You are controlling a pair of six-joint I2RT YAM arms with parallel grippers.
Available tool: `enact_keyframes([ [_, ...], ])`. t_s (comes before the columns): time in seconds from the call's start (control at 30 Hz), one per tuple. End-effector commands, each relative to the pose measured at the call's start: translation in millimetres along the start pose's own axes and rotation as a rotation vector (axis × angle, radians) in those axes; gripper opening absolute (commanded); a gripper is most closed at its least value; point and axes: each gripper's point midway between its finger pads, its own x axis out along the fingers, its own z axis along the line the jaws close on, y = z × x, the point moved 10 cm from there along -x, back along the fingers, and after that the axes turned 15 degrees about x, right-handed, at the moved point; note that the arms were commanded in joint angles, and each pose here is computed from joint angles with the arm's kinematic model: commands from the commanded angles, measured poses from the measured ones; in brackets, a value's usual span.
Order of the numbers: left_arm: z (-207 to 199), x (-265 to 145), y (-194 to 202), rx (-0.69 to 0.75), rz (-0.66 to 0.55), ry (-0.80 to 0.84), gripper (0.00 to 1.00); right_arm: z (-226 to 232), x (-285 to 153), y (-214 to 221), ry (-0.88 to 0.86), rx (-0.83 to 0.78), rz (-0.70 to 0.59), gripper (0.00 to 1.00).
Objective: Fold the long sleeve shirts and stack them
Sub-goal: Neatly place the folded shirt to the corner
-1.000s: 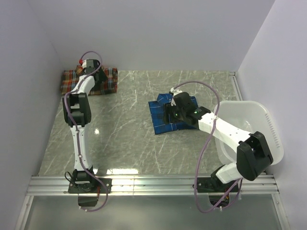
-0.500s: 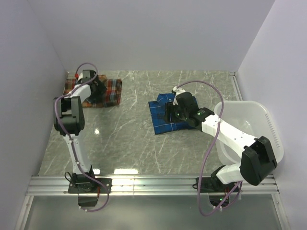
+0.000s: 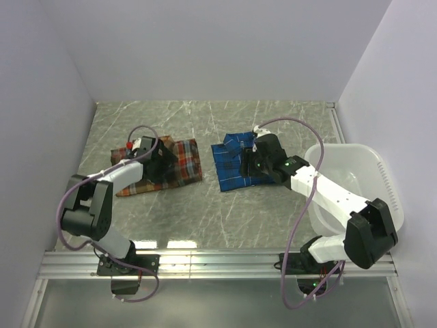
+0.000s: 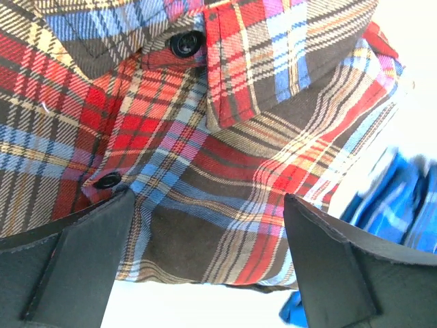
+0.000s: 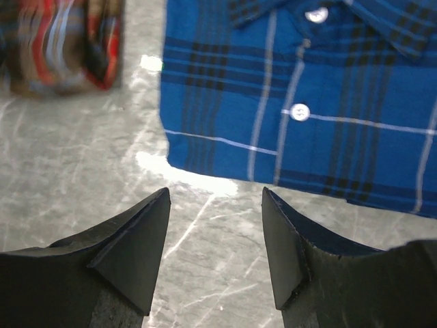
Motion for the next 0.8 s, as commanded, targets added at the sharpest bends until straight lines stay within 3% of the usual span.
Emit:
enact_keyframes([
  [0.0,9,-19,26,-0.045,0.12,-0.055,0.99,-11,6,-7,0.045,0.05,-0.001,0.63],
  [0.17,-33,-61,11,0.091,0.012,0.068,0.99,-20,18,-18,0.105,0.08,0.011,0.61],
  [0.37,-96,-75,37,0.28,0.062,0.234,0.99,-30,26,-27,0.162,0.164,0.01,0.6],
  [0.53,-135,-51,54,0.35,0.116,0.315,0.97,-42,16,-47,0.203,0.2,-0.056,0.64],
  [0.77,-160,-6,66,0.422,0.162,0.271,0.94,-47,9,-64,0.252,0.212,-0.11,0.71],
])
